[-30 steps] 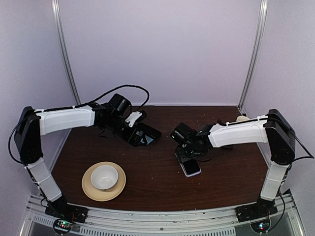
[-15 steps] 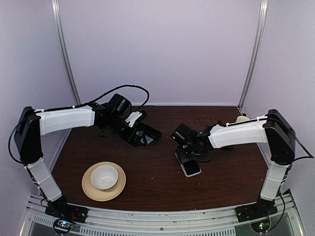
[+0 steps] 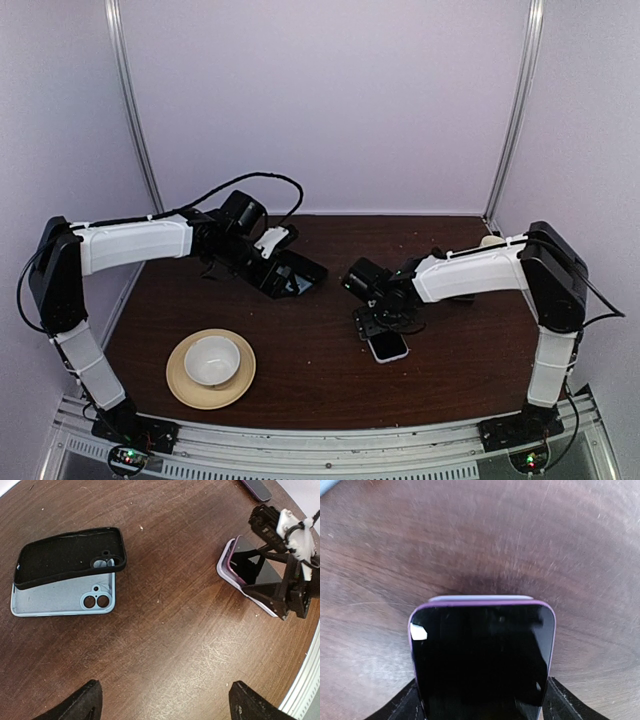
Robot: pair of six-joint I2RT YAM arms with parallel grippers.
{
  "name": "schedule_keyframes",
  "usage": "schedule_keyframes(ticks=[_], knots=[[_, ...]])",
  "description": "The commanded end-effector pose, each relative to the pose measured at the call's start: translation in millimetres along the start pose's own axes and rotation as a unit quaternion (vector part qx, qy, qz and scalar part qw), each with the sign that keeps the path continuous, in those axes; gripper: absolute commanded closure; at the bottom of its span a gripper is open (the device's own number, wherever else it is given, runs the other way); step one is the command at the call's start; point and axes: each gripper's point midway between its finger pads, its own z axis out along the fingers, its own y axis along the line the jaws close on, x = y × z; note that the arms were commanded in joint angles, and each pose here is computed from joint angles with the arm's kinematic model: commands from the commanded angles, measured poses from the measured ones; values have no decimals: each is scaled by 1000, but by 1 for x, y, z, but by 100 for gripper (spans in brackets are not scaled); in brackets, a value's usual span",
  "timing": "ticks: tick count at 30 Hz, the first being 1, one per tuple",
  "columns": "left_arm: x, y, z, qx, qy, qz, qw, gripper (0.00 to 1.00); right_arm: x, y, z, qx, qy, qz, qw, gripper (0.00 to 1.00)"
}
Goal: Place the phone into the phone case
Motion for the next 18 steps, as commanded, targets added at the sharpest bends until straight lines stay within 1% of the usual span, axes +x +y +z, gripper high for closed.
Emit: schedule_keyframes(ticks=[1,8,12,14,18], knots=[[-4,-3,-3,5,-6,10,1000,8,26,-2,12,13,57,-16,998,21],[-4,-2,-4,2,-7,10,1000,8,18,0,3,6,49,-17,999,18],[-3,-2,-4,3,-6,12,1000,8,8,2,-12,-5,44,-22,999,9],[-3,-2,-4,2,-6,12,1000,8,1,3,-23,-22,41,-24,999,1],[-3,-2,-3,2,-5,12,1000,8,1,1,-37,-56,55,-22,997,1]])
